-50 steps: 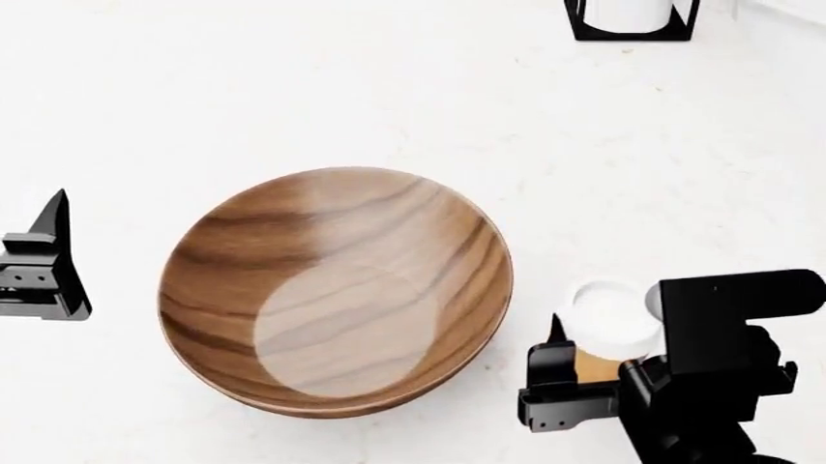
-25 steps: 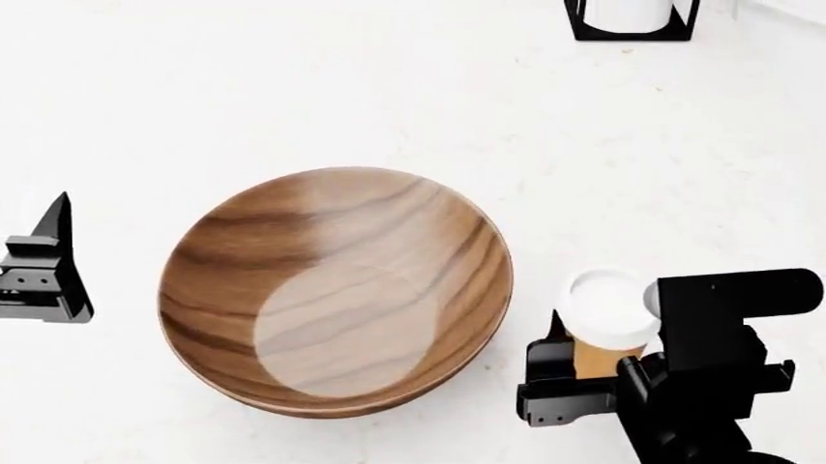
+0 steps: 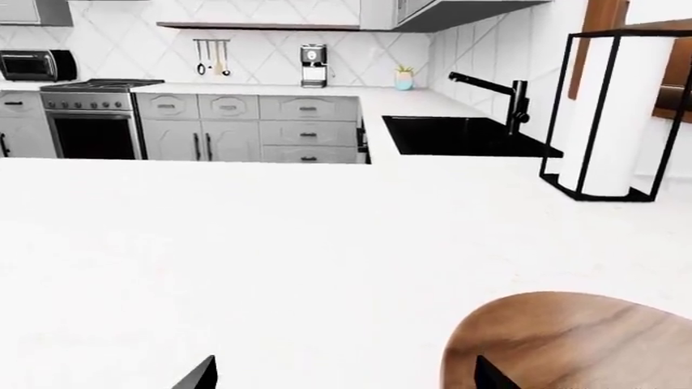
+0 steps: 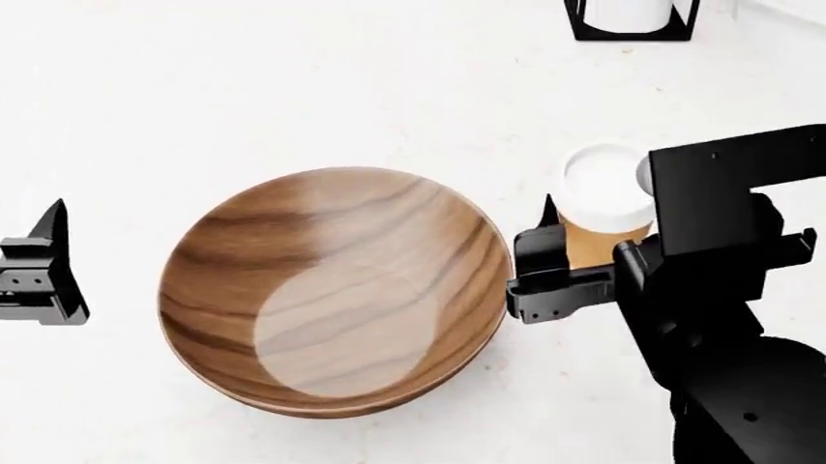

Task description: Place the cup inside the bowl on the dining table and move the bowl to any counter.

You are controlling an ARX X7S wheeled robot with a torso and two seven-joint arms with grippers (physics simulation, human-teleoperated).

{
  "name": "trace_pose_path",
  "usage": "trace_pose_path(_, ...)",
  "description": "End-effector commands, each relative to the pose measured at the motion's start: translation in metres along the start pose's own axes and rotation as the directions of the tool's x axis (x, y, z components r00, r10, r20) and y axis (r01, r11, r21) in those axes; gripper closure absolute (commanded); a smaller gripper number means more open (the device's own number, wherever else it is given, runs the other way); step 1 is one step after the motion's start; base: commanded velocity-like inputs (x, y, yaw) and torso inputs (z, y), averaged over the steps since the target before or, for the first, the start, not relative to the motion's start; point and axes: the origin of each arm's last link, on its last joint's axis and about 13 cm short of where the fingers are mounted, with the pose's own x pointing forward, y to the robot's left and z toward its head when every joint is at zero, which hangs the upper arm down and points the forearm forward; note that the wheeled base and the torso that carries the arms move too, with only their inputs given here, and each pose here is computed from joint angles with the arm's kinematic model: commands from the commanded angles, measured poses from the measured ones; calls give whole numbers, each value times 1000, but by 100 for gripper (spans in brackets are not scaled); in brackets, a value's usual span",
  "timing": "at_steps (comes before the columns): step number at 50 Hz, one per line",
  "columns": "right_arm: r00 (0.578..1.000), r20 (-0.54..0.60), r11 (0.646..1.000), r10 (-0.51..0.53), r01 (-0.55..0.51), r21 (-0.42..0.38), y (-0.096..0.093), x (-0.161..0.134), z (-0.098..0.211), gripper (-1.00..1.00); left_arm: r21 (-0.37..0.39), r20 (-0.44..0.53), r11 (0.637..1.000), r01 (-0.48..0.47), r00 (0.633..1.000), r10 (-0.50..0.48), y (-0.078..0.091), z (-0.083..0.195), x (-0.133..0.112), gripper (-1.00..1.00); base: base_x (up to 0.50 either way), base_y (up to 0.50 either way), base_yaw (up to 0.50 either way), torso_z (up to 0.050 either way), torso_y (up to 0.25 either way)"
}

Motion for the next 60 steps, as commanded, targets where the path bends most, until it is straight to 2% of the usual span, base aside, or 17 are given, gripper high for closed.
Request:
trace_pose_path(1, 997, 70, 997, 25, -20, -70, 2, 10, 42, 100, -47, -28, 999, -19, 999, 18, 2, -2, 1, -100, 0, 0, 0, 0, 0)
trace_pose_path(6, 993, 93, 994, 67, -58, -95, 7, 22, 60, 100, -57, -30, 998, -31, 999, 29, 5, -2, 0, -100, 0, 0, 0, 0, 0)
trace_pose_path(11, 981, 108, 986, 160, -154, -60, 17, 45, 69, 100, -53, -33, 998, -41, 999, 39, 6, -3, 1, -100, 0, 0, 0, 0, 0)
trace_pose_path(17, 958, 58, 960, 281, -281, -18, 43, 74, 53, 100, -58, -41, 997, -48, 998, 46, 8, -6, 0, -100, 0, 0, 0, 0, 0)
trace_pose_path(23, 933, 33, 931, 357, -359, 72, 56, 95, 44, 100, -57, -38, 997, -44, 998, 42, 12, -5, 1, -100, 0, 0, 0, 0, 0)
trace_pose_path(29, 910, 3, 905, 414, -412, 102, 72, 110, 28, 100, -60, -42, 997, -45, 998, 43, 26, -4, 2, -100, 0, 0, 0, 0, 0)
trace_pose_path(36, 889, -29, 885, 457, -451, 119, 82, 102, 17, 100, -60, -41, 997, -46, 998, 44, 36, -6, 0, -100, 0, 0, 0, 0, 0)
trace_pose_path(49, 864, -107, 868, 492, -479, 129, 87, 78, 7, 100, -60, -43, 997, -40, 998, 37, 36, -6, -2, -100, 0, 0, 0, 0, 0)
trace_pose_path(60, 844, -148, 853, 516, -490, 179, 94, 81, -14, 100, -62, -49, 997, -38, 998, 35, 36, -6, -2, -100, 0, 0, 0, 0, 0)
